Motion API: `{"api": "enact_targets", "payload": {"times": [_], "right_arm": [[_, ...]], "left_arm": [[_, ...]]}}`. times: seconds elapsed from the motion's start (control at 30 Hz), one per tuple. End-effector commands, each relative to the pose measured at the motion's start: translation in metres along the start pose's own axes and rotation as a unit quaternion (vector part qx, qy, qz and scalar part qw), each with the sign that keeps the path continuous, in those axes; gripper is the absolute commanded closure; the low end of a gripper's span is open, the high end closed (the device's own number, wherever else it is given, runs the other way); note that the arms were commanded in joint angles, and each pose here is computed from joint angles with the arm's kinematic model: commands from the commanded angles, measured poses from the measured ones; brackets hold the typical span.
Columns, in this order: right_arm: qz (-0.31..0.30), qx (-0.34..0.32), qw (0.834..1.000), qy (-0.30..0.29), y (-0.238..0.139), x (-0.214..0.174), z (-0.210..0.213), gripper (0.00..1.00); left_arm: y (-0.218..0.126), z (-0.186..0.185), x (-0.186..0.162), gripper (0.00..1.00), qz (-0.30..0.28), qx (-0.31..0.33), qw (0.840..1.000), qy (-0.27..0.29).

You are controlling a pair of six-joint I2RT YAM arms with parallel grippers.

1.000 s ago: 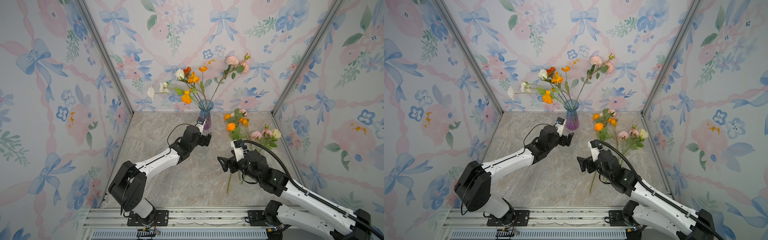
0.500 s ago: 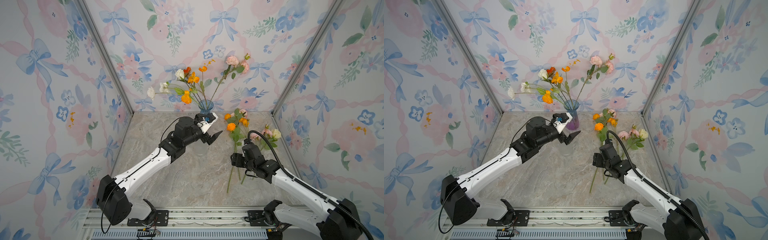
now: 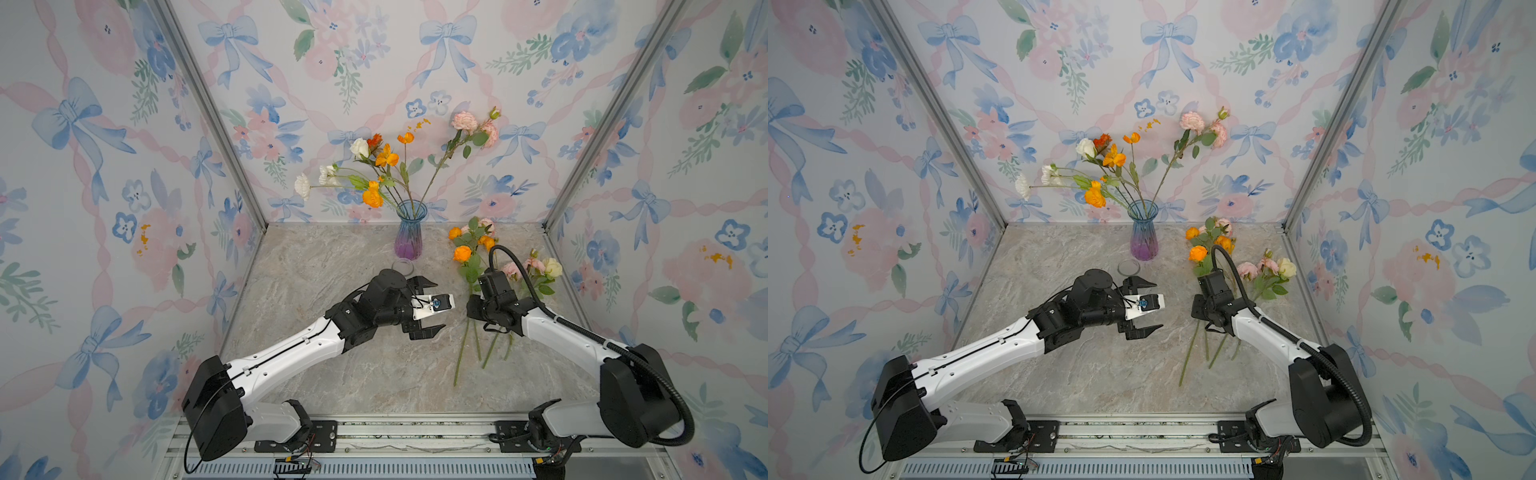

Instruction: Arrange the flowers into the vase

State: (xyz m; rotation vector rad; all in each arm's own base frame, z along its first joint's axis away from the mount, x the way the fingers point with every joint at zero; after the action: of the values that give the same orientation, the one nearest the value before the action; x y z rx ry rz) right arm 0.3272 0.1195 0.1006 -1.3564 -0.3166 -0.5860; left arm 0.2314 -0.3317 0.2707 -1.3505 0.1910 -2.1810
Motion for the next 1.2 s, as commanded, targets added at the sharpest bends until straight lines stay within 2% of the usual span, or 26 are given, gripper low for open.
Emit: {"api": "enact_targets", "payload": {"times": [0.0, 0.4, 0.87, 0.97, 1.17], "right_arm": [[-0.004, -0.008, 1.0, -0.012, 0.013, 0.013, 0.003, 0.59], [0.017, -0.031, 0.999, -0.014, 0.045, 0.009, -0.004, 0.71], [0.042, -0.046, 0.998, -0.018, 0.071, 0.001, -0.008, 0.76], [0.044, -0.045, 0.998, -0.02, 0.073, 0.0, -0.007, 0.87], [0.038, -0.045, 0.998, -0.027, 0.062, 0.005, -0.007, 0.98]], "left_arm": [[-0.009, 0.002, 0.006, 0.02, -0.009, 0.006, 1.0, 0.02], [-0.007, 0.002, 0.002, 0.02, -0.001, 0.008, 1.0, 0.021], [-0.003, 0.001, -0.002, 0.02, 0.005, 0.005, 1.0, 0.019], [-0.004, 0.001, -0.002, 0.02, 0.005, 0.007, 1.0, 0.019], [-0.007, 0.003, 0.0, 0.02, 0.002, 0.012, 1.0, 0.021]]}}
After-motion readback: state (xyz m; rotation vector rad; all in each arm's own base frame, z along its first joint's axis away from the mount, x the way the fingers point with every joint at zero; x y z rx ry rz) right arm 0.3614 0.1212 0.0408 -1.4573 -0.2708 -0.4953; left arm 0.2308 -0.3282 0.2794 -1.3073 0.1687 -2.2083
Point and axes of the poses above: each gripper's point midway between its finger pads, its own y axis out along the fingers, its own z axis along the line the jaws close on, x = y × z, the point moved 2 cm from there along -y, back along the fingers, and after that the axes turned 1 degree about y, right-handed, at the moved point
